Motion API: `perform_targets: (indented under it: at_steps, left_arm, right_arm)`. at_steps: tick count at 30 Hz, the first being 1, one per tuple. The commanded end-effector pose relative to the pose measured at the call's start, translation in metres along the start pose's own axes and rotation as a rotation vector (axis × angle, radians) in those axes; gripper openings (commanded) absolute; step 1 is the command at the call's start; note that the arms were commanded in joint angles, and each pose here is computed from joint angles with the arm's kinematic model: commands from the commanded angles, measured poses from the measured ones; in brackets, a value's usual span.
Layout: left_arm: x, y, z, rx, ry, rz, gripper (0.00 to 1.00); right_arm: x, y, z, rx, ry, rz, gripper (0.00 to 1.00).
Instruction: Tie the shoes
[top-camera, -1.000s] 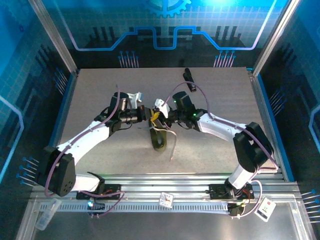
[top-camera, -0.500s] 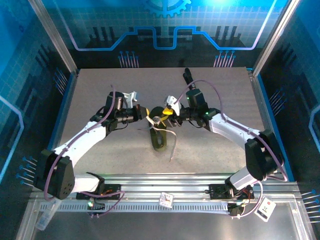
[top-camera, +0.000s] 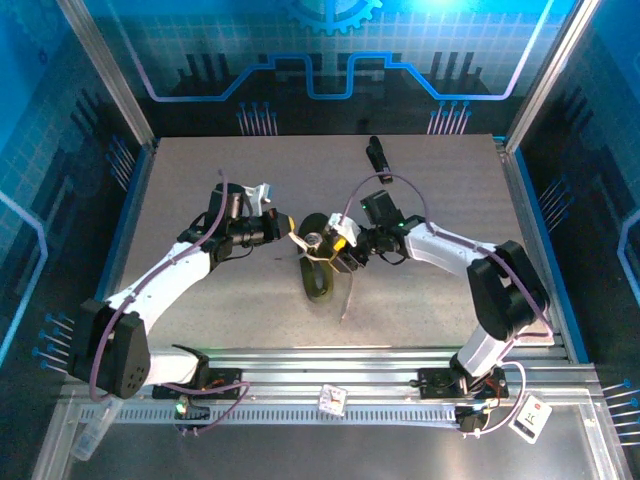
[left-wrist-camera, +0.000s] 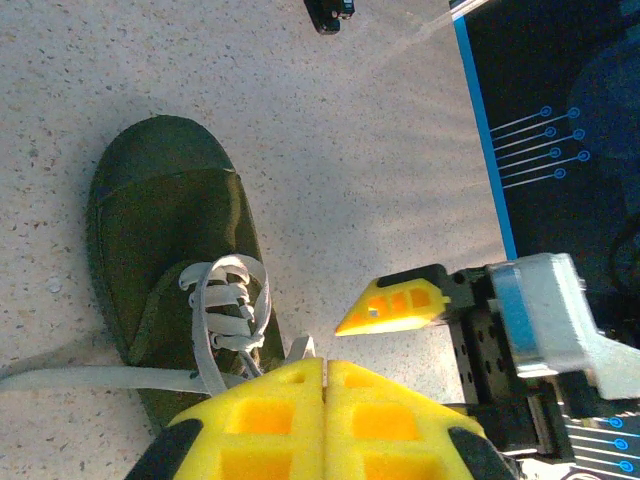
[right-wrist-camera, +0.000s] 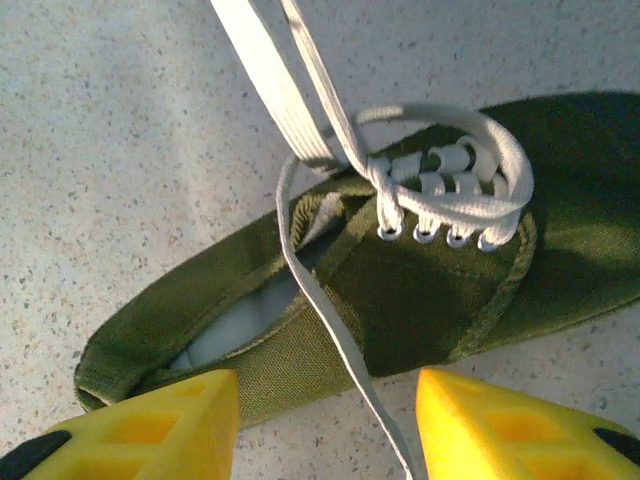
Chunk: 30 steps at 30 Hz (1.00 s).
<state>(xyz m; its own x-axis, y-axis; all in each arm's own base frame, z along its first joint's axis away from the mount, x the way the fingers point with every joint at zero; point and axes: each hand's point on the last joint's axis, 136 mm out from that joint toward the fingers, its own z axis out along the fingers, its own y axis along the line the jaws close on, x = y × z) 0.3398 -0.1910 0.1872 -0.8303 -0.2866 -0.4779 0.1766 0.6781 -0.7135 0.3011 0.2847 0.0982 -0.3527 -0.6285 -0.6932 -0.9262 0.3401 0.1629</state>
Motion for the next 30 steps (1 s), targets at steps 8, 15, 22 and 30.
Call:
perform_targets:
  at_steps: [8,15,22,30]
  left_arm:
    - [-0.007,-0.010,-0.007,0.034,-0.013,0.028,0.00]
    - [-0.011,-0.010,-0.007,0.034,-0.014,0.027,0.00]
    - [-0.013,-0.007,-0.011,0.028,-0.021,0.025,0.00]
    - [-0.014,-0.002,-0.017,0.012,-0.032,0.023,0.00]
  right_arm:
    - [0.012,0.002,0.024,-0.100,0.212,0.067,0.51]
    - [0.025,-0.001,0.022,-0.053,0.267,0.072,0.35]
    - [0.034,-0.001,0.007,0.018,0.290,0.075,0.06]
    - [0.029,0.002,-0.011,0.079,0.259,0.102,0.00]
